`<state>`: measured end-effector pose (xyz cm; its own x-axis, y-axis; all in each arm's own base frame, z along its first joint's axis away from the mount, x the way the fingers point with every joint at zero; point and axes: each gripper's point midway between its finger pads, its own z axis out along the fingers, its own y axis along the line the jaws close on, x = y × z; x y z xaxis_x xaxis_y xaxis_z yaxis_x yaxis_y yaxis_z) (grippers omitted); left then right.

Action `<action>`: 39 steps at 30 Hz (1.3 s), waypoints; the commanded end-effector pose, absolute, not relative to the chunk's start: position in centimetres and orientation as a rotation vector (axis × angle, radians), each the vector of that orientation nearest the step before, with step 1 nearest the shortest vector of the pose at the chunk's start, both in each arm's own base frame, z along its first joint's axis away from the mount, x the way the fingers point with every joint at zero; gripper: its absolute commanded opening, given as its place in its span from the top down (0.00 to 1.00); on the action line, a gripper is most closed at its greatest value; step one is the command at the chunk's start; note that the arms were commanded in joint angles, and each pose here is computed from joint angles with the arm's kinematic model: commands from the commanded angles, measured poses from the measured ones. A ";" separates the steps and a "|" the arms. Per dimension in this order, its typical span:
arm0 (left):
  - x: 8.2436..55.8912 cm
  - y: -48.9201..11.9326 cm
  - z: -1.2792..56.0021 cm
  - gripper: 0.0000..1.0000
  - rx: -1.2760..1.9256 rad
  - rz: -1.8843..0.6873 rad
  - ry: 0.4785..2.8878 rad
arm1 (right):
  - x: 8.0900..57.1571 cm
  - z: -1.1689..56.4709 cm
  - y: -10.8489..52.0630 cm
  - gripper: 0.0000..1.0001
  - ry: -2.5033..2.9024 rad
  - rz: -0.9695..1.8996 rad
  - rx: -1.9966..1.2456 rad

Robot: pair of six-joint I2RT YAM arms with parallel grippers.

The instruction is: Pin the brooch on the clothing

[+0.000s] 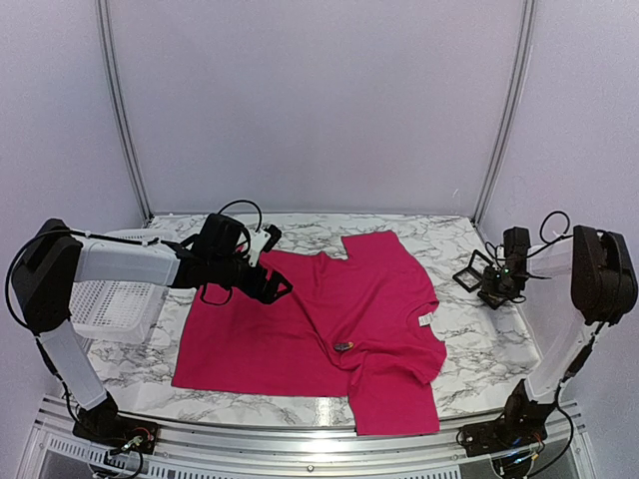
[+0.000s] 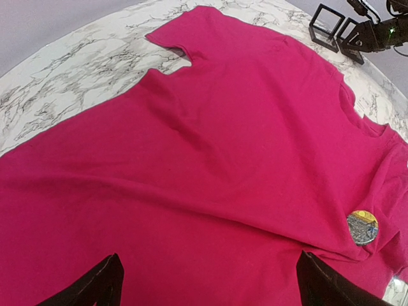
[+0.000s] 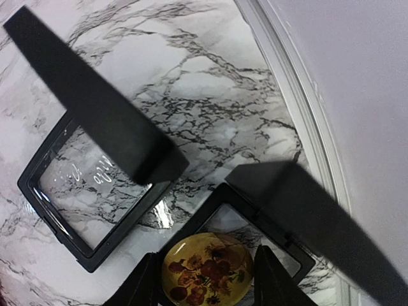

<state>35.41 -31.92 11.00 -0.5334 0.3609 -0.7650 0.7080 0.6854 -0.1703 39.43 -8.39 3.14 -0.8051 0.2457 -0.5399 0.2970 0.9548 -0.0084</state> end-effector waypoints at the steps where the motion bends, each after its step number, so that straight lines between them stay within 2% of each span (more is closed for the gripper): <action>1: 35.0 -32.2 12.3 0.03 0.832 -0.636 2.125 | 38.4 2.1 -8.3 0.63 2.599 -0.166 0.370; 8: 34.9 -32.2 12.2 0.03 0.864 -0.628 2.112 | 39.0 4.1 -7.8 0.77 2.561 -0.133 0.349; 25: 34.7 -32.6 12.8 0.03 0.902 -0.650 2.069 | 39.3 6.6 -5.9 0.77 2.524 -0.057 0.289; 29: 33.8 -34.1 13.9 0.04 1.086 -0.627 1.901 | 39.2 7.5 -3.2 0.77 2.526 -0.012 0.207; 34: 31.9 -38.1 14.0 0.04 1.442 -0.454 1.583 | 38.4 9.3 1.0 0.77 2.509 0.121 0.102; 39: 29.0 -42.3 15.3 0.06 1.613 -0.488 1.236 | 36.6 11.9 9.0 0.77 2.455 0.304 -0.135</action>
<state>30.41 -39.02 13.00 0.0655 0.5780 -0.8134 0.9422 0.2326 0.2412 38.38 2.93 9.92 -0.7933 0.0565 -0.6063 -0.0049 0.9951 0.0992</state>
